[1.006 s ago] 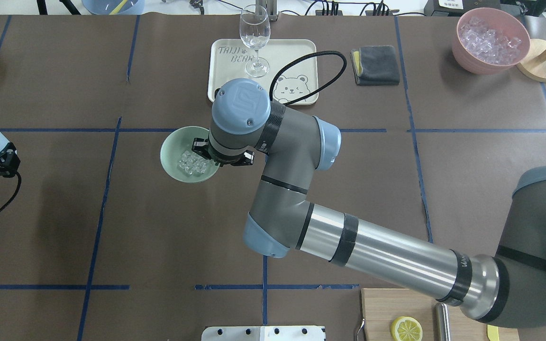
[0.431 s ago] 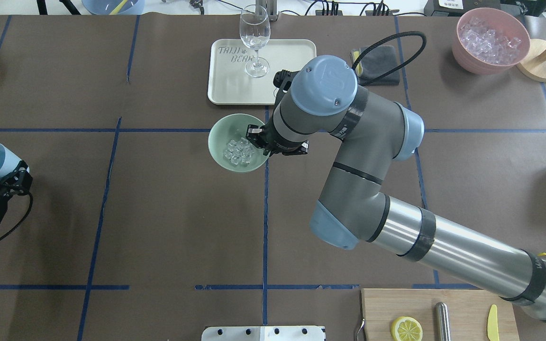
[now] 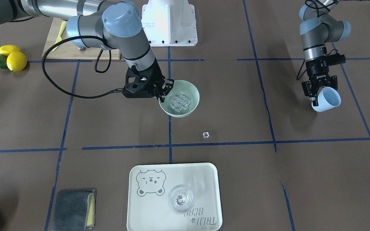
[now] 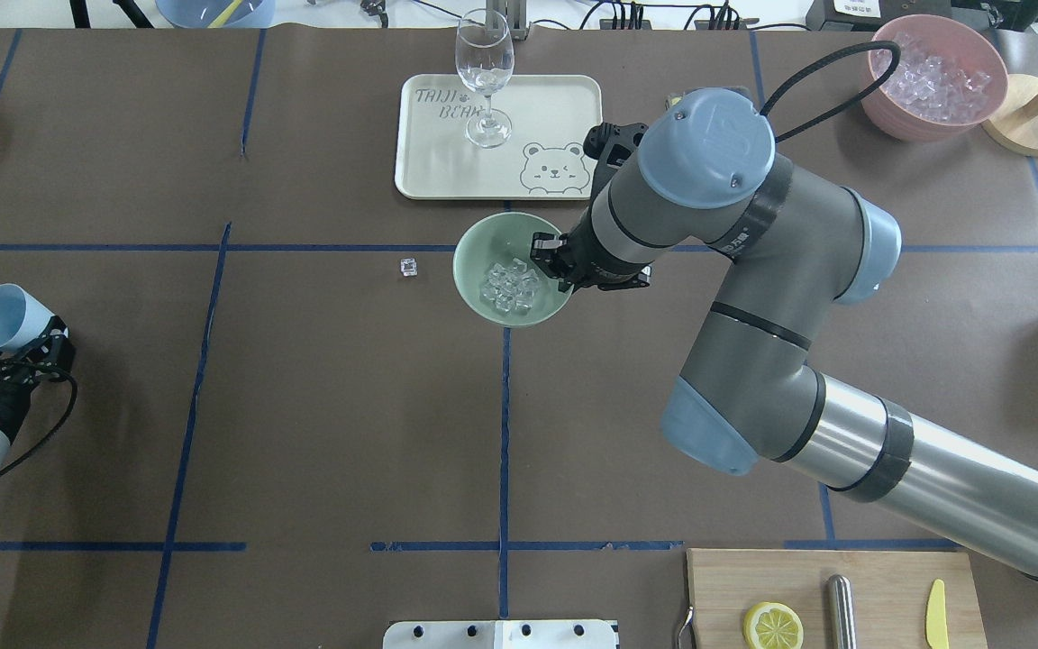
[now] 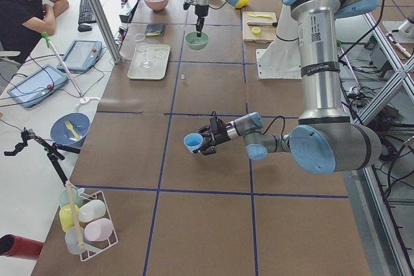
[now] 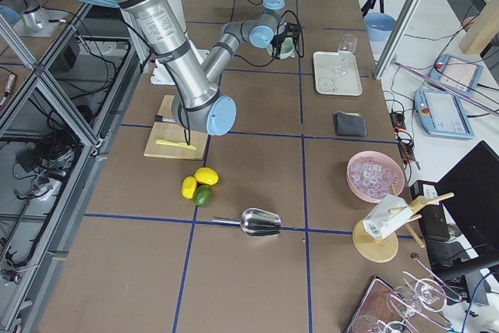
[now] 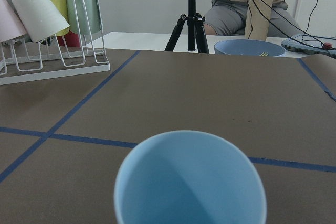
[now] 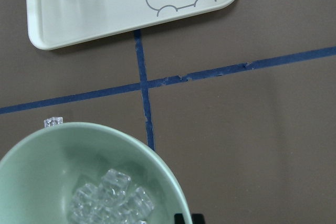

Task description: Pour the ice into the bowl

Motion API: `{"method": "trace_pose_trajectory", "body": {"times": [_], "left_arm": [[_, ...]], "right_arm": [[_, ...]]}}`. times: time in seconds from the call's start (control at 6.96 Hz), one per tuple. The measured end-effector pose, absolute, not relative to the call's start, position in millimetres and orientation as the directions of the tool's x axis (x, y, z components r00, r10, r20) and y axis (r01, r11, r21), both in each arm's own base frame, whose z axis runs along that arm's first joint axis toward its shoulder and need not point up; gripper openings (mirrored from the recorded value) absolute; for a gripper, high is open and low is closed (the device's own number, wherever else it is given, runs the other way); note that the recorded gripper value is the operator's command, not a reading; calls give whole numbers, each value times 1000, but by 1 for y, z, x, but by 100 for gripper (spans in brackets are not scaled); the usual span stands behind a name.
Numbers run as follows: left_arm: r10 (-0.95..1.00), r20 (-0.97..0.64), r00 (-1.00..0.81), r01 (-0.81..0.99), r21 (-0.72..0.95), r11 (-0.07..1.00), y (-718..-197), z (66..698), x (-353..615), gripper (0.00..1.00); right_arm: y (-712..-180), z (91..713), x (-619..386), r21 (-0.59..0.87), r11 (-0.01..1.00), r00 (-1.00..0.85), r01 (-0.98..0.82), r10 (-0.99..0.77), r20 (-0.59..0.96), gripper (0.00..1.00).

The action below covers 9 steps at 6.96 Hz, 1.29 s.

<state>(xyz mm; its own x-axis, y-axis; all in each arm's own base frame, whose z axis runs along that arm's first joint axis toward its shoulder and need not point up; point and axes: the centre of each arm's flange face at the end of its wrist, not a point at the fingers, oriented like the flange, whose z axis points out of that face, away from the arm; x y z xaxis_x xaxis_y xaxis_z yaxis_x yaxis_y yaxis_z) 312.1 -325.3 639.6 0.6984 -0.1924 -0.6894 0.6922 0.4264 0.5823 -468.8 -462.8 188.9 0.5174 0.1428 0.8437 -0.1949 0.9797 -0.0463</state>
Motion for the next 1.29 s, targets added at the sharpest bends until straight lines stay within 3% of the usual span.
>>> {"method": "trace_pose_trajectory", "body": {"times": [0.43, 0.86, 1.29], "left_arm": [[-177, -668, 723, 666, 605, 436, -323, 638, 304, 100], [-121, -652, 749, 629, 641, 440, -311, 590, 260, 100], [-33, -592, 806, 532, 698, 480, -332, 536, 228, 100]], "right_arm": [[-465, 204, -443, -41, 980, 520, -196, 139, 843, 0], [-457, 224, -424, -11, 983, 536, -182, 108, 837, 0], [-427, 294, -373, 21, 986, 577, -165, 79, 813, 0]]}}
